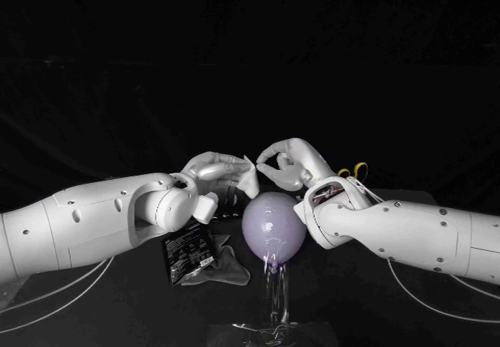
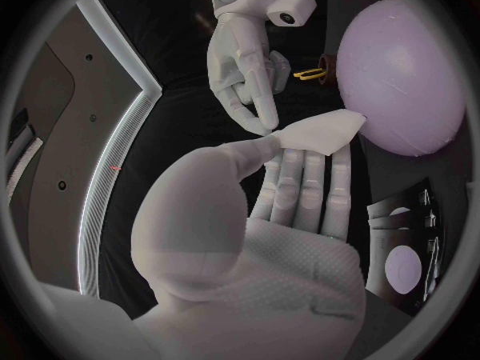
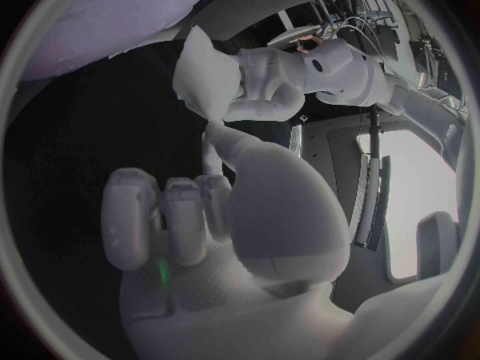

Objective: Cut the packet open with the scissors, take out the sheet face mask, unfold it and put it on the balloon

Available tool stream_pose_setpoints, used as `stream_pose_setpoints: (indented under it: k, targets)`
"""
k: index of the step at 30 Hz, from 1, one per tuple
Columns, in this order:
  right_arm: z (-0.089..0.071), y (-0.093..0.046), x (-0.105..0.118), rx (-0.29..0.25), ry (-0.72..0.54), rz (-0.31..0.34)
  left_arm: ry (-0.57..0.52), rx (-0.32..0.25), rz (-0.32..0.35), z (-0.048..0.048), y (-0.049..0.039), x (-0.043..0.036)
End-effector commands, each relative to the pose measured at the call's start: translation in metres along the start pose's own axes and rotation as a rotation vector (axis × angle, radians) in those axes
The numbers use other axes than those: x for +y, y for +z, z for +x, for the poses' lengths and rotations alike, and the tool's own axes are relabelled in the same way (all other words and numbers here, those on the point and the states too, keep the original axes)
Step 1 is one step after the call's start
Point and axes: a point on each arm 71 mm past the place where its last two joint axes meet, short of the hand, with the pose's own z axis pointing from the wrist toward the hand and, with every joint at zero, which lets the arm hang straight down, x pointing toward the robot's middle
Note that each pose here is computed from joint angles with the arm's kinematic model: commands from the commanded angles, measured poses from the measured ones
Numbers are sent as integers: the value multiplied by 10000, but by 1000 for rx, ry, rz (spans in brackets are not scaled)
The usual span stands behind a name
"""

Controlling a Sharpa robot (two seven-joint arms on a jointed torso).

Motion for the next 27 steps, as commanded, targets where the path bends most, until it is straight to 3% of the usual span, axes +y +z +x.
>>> stream_pose_setpoints:
  k: [1, 8, 21, 27]
  targets:
    - [-26, -7, -3, -21, -8, -3, 9, -9, 21, -9, 1, -27]
    - [-66, -22, -39, -26, -13, 4, 13, -18, 22, -39, -5, -27]
    - [57, -2, 7, 82, 20, 8, 13, -10, 23, -20, -1, -28]
    - [110, 33, 9, 105, 17, 23, 13, -6, 23, -11, 1, -28]
